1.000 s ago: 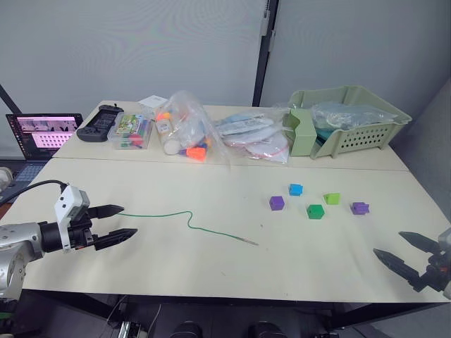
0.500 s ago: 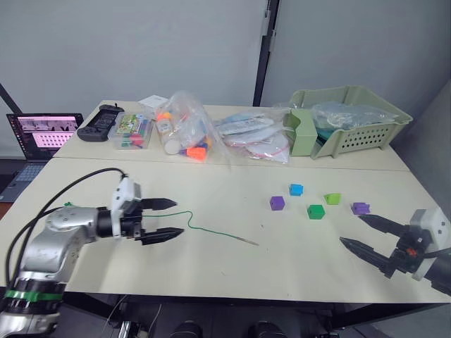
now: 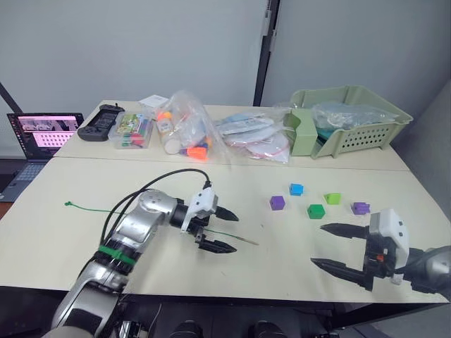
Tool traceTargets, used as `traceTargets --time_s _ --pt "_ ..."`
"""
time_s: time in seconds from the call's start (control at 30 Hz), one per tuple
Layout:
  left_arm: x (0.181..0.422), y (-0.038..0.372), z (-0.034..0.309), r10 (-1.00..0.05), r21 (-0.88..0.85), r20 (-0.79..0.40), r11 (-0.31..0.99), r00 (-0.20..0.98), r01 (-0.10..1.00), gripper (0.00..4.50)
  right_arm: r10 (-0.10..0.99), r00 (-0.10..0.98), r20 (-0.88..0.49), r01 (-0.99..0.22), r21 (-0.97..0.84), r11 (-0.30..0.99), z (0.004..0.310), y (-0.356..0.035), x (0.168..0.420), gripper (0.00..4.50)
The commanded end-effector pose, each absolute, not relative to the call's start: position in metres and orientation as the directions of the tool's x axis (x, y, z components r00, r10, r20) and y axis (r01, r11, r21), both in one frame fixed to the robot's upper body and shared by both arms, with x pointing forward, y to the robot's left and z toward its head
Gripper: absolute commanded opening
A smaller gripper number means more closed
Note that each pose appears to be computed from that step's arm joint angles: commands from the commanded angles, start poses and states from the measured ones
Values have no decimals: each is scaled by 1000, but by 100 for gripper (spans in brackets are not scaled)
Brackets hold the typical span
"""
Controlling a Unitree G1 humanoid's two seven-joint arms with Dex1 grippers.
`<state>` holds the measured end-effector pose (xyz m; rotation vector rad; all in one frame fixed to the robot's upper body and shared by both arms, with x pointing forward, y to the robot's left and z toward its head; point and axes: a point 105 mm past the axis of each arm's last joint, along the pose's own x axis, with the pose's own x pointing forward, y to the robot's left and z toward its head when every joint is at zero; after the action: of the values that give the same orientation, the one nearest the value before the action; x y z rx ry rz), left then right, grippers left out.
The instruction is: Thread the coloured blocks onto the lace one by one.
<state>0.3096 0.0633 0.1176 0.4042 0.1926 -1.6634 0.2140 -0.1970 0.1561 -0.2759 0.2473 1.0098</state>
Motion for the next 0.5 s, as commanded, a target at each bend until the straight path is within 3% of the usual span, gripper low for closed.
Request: traceTargets --time_s 0.03,0.4,0.5 --pt "316 61 117 -912 149 -398 -167 -96 975 450 794 523 -310 -852 -147 503 164 -193 211 446" --pt "328 43 82 -856 173 -506 -226 -110 959 450 775 562 -289 -825 -141 547 160 -190 201 446" --pt "330 44 76 -805 194 -585 -258 -100 947 371 771 569 -285 -821 -141 554 161 -190 201 450"
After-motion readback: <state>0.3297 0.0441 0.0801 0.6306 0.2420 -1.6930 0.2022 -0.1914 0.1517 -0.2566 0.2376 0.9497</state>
